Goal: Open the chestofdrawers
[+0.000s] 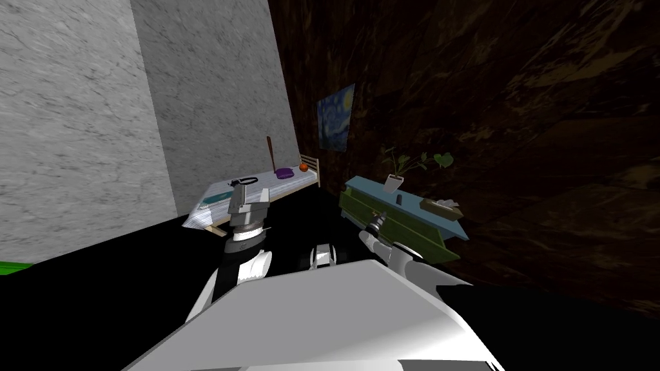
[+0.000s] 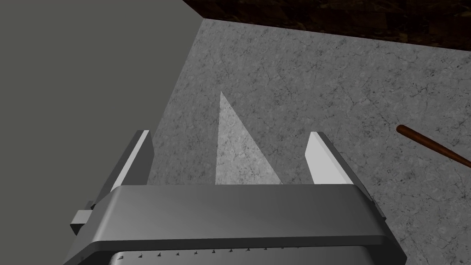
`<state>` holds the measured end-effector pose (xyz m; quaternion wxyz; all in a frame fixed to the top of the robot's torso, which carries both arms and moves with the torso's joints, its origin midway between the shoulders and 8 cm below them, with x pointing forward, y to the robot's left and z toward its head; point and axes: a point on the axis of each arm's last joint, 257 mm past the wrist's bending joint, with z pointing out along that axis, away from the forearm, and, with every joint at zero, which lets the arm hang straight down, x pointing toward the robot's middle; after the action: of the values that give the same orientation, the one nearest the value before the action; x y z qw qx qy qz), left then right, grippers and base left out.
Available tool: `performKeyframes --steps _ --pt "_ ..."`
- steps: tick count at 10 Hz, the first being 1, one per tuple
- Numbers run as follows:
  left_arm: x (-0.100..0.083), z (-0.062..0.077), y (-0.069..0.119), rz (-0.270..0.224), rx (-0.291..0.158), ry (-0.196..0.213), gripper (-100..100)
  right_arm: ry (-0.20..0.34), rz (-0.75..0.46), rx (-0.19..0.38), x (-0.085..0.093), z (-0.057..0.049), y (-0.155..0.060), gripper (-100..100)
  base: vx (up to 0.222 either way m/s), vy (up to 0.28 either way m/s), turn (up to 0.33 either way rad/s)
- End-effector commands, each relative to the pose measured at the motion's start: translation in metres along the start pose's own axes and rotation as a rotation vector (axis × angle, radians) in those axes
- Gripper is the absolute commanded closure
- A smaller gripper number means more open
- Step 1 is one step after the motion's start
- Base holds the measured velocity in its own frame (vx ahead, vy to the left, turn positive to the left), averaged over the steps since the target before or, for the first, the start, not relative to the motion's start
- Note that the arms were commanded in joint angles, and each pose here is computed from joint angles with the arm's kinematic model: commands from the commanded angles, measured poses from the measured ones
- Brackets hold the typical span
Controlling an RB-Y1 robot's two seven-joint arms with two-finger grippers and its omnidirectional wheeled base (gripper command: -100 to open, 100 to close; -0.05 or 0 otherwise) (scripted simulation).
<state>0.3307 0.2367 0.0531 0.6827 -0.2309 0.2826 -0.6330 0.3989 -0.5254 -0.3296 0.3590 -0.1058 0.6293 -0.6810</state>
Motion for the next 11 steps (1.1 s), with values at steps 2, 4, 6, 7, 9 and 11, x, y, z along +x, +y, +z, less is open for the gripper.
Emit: performKeyframes --steps 2,4,6,7,9,11 --pt "0.0 0.0 0.0 0.0 0.0 0.0 0 -0.006 0.019 -0.002 -0.0182 0.0233 -0.0059 -100 -0.071 0.045 -0.011" --pt "0.0 0.0 0.0 0.0 0.0 0.0 0 0.0 0.002 0.002 -0.0121 0.0245 -0.0067 -100 -0.009 0.004 0.009" --pt "0.0 0.0 0.0 0.0 0.0 0.0 0 0.001 0.001 -0.009 -0.0104 0.0206 -0.0032 0 0.0 0.0 0.0" --pt "0.0 0.0 0.0 0.0 0.0 0.0 0 0.002 0.001 -0.011 -0.0098 0.0201 -0.0024 0 0.0 0.0 0.0" --pt "0.0 0.0 0.0 0.0 0.0 0.0 0 0.002 -0.001 -0.015 -0.0091 0.0191 -0.0013 0 0.0 0.0 0.0" --pt "0.0 0.0 0.0 0.0 0.0 0.0 0 0.003 -0.001 -0.017 -0.0088 0.0185 -0.0004 0 0.0 0.0 0.0"
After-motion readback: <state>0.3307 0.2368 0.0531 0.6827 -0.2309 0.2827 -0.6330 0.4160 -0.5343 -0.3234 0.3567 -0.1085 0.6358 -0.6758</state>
